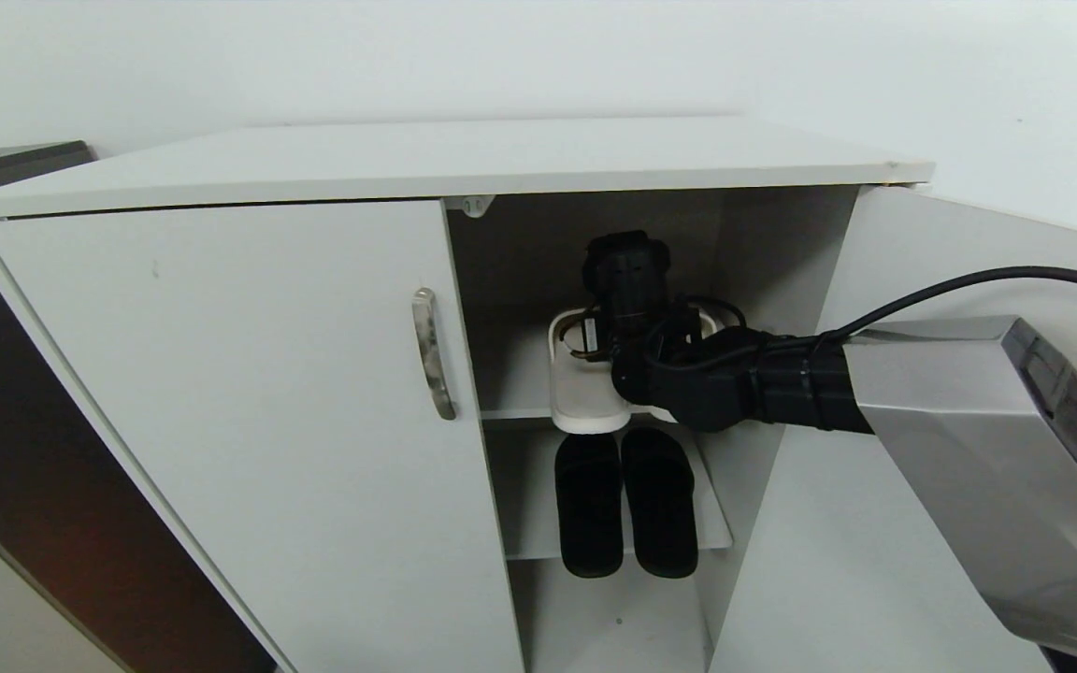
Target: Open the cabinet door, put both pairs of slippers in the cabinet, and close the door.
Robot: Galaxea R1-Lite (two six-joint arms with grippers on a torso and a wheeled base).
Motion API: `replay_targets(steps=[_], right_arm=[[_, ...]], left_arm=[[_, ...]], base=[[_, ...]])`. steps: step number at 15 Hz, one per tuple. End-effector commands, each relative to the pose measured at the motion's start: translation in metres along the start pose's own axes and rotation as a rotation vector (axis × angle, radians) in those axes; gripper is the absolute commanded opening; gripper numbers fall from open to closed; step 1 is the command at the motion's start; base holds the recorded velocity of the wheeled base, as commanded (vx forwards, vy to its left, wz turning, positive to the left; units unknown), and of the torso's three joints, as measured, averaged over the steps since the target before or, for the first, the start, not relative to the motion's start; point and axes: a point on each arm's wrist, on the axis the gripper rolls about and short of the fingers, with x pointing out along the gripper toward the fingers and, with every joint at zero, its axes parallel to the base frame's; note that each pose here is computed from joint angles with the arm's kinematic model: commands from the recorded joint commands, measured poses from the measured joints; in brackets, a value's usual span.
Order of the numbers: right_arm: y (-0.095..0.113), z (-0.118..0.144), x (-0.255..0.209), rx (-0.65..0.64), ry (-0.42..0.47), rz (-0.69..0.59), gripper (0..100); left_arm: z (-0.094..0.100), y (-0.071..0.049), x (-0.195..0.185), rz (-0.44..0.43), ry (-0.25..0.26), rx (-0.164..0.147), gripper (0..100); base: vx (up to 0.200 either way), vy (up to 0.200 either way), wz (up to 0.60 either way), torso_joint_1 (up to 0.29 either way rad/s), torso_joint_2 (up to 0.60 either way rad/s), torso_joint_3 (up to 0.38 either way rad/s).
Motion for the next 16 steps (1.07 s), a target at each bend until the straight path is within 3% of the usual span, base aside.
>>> replay_targets(steps=[1, 5, 12, 16], right_arm=[[0.0, 0.001, -0.001, 0.002, -0.002, -0.001, 100], [0.003, 0.016, -0.019, 0.017, -0.026, 0.019, 100], [-0.008, 0.005, -0.076, -0.014, -0.004, 0.057, 100], [-0.015, 0.004, -0.123, 0.003, -0.039, 0.131, 100]], left_arm=[[0.0, 0.0, 0.0, 0.0, 0.0, 0.0, 0], [0.0, 0.0, 0.0, 0.0, 0.0, 0.0, 0], [0.0, 0.0, 0.0, 0.0, 0.0, 0.0, 0], [0.0, 0.0, 0.0, 0.0, 0.0, 0.0, 0]], base=[[0.0, 0.0, 0.0, 0.0, 0.0, 0.0], [0.0, 0.0, 0.0, 0.0, 0.0, 0.0], [0.0, 0.0, 0.0, 0.0, 0.0, 0.0], [0.0, 0.0, 0.0, 0.0, 0.0, 0.0]])
